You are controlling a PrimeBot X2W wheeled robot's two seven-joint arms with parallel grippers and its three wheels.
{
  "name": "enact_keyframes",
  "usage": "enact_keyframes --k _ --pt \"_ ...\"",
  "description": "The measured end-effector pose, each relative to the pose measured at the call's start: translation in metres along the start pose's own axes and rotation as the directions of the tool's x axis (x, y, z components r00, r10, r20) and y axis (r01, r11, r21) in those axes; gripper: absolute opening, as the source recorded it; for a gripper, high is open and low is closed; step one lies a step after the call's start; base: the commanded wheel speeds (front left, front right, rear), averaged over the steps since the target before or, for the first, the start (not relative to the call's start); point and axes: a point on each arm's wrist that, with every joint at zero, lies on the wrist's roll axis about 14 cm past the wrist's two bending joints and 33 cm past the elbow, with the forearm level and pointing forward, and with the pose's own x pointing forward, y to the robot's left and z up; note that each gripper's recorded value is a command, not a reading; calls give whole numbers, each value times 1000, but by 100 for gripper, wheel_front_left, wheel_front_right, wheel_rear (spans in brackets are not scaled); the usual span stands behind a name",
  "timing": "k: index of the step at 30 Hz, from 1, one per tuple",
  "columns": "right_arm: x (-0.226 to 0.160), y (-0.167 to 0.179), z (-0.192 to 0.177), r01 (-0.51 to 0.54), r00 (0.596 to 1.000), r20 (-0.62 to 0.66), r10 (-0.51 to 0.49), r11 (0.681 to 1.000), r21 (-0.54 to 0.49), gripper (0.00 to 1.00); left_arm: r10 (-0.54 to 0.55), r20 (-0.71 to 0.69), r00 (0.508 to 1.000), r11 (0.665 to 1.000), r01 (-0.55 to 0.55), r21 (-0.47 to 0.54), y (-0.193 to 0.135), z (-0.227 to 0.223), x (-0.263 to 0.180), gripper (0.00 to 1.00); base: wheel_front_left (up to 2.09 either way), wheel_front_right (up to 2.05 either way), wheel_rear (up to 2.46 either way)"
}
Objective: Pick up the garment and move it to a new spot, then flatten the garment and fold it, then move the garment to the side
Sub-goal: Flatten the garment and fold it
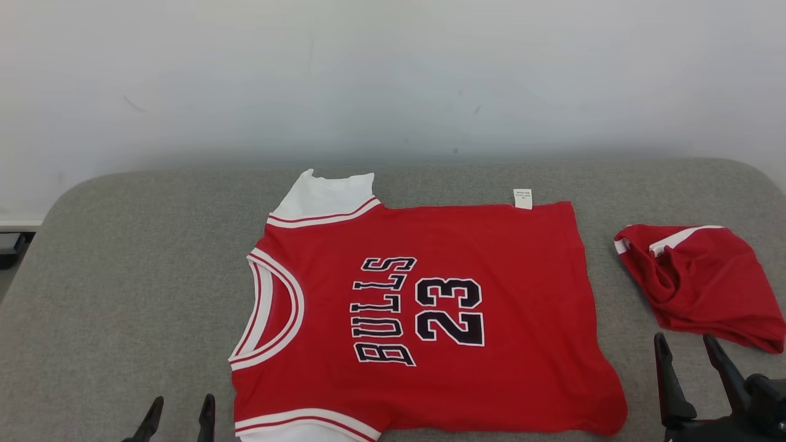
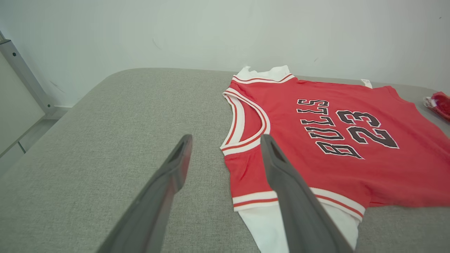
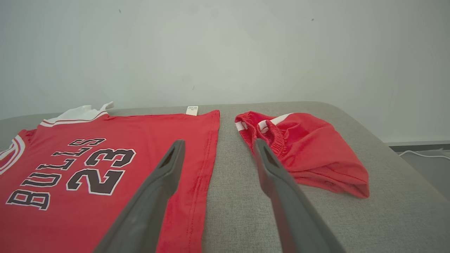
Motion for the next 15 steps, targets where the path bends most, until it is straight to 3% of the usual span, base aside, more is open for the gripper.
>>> enact_keyframes --k 15 --pt "-4 -1 -13 3 998 -56 -3 1000 -4 100 -10 -45 999 1000 10 -2 -3 -5 -1 100 0 0 0"
